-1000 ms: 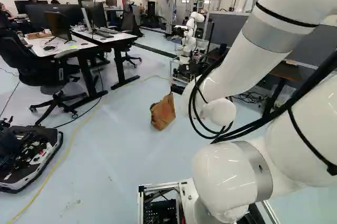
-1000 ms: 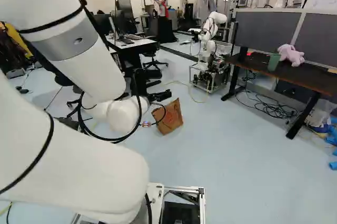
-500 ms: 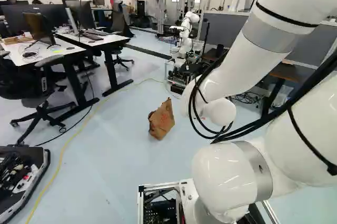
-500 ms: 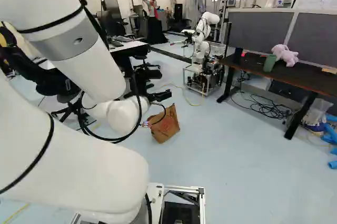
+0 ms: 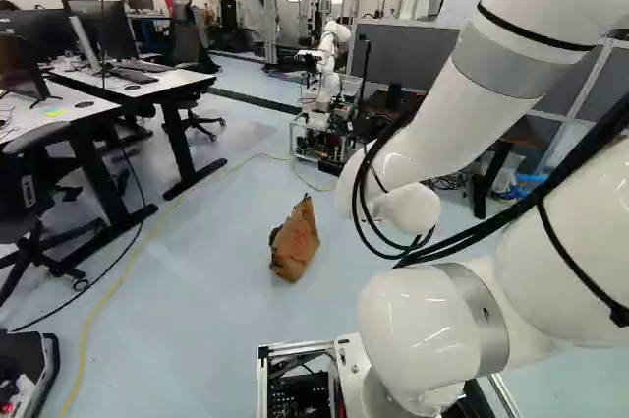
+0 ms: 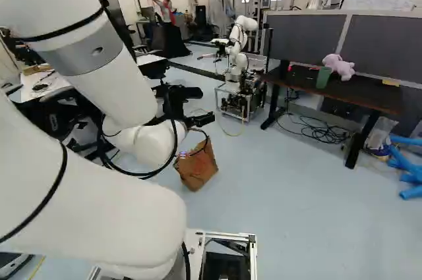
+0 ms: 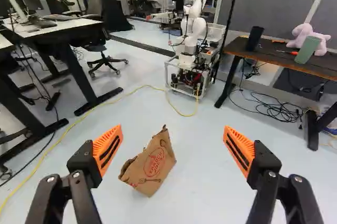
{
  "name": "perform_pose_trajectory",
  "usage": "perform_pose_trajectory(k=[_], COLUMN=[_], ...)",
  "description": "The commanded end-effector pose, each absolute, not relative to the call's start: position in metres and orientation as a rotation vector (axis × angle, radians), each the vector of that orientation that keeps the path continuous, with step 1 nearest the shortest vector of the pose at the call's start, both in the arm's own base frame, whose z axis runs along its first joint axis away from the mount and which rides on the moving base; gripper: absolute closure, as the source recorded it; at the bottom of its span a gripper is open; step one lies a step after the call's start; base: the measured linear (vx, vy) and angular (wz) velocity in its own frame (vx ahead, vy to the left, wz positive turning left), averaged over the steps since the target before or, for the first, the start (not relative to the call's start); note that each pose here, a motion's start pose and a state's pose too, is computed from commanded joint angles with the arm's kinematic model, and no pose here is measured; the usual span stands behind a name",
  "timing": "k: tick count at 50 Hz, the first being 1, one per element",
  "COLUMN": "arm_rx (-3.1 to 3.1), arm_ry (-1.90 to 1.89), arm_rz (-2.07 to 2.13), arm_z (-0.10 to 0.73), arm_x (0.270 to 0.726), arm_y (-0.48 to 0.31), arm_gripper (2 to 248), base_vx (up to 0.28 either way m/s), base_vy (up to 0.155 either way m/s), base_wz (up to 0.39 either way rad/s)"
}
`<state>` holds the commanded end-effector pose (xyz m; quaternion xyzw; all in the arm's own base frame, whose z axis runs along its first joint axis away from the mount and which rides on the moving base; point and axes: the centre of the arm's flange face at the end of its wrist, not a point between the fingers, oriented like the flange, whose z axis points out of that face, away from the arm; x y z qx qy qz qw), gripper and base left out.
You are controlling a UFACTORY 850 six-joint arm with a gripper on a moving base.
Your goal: Pick up the bag on the ground and place it on the table
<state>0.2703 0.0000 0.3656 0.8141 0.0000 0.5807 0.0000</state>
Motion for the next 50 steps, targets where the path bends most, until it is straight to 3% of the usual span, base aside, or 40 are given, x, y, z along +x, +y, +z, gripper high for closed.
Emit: perform_pose_trajectory(k=[18,34,50], arm_rx=[2.558,2.558,2.562], arm_ry=[0.000,0.000,0.007], arm_rz=[1.824,1.824,1.823], arm_z=[0.3656,0.3656,0.3663], arm_x=[0.2703,0.2703,0.2750], arm_y=[0.0000,0.0000,0.0015], arm_gripper=[3,3,3], base_vx=[0.196,0.131,0.063], base_vy=[0.130,0.153,0.053], base_wz=[-0.252,-0.030,-0.004])
